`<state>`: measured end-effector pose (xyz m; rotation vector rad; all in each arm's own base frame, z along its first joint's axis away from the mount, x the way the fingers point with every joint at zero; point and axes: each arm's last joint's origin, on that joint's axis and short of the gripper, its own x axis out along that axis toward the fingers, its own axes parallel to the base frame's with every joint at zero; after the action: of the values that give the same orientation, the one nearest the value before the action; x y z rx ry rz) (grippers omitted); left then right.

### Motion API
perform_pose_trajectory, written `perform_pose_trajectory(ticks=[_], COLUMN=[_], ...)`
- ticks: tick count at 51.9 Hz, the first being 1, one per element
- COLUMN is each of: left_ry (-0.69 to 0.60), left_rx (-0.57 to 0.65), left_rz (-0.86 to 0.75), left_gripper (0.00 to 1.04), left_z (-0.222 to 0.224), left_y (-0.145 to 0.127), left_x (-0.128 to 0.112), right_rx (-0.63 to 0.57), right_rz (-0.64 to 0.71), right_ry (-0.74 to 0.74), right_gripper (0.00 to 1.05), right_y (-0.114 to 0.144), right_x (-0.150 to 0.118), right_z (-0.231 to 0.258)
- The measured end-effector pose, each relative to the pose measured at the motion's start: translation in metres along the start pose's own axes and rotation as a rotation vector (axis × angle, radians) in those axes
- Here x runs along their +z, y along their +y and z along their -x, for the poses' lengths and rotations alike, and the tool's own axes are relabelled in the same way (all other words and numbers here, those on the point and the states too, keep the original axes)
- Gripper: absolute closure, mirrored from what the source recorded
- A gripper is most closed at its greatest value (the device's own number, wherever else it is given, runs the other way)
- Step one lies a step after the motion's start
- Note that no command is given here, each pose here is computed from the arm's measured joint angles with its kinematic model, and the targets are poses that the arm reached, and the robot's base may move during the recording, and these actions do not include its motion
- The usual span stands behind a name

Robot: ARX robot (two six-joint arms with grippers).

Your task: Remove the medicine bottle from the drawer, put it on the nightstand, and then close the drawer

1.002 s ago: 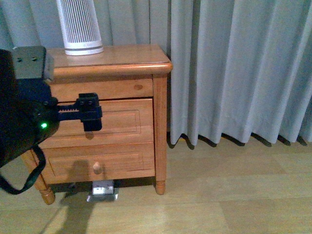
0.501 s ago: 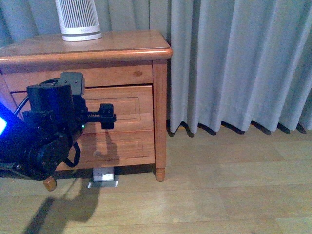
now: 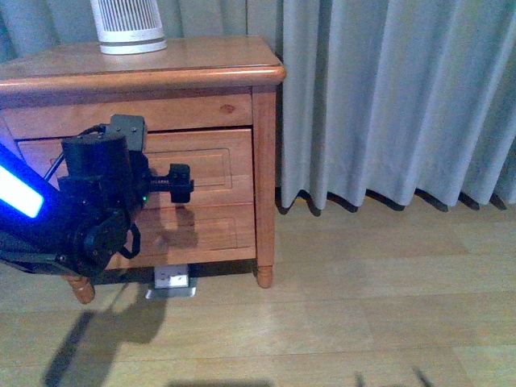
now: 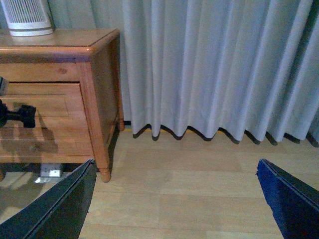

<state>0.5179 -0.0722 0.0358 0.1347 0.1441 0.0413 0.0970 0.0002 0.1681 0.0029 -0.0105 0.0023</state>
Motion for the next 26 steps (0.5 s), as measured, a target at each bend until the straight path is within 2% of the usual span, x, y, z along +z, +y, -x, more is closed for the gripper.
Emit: perform_pose_trajectory(ticks=[12,26], left_ry=[0.0,-0.001], left_rx=[0.013,0.019], left_rz=[-0.008,-0.023], left_gripper=[0.08,0.47], left_z=[-0.0068,-0.0079], left_y=[0.0039,0.005], left_x=[-0.0052,-0.0055], right_rx=[0.0,0.0], right_rz=[0.0,0.0], right_ry=[0.0,0.0], right_gripper=[0.07,0.07], right_y=[0.0,0.0], right_x=[0.0,0.0], right_z=[0.0,0.0])
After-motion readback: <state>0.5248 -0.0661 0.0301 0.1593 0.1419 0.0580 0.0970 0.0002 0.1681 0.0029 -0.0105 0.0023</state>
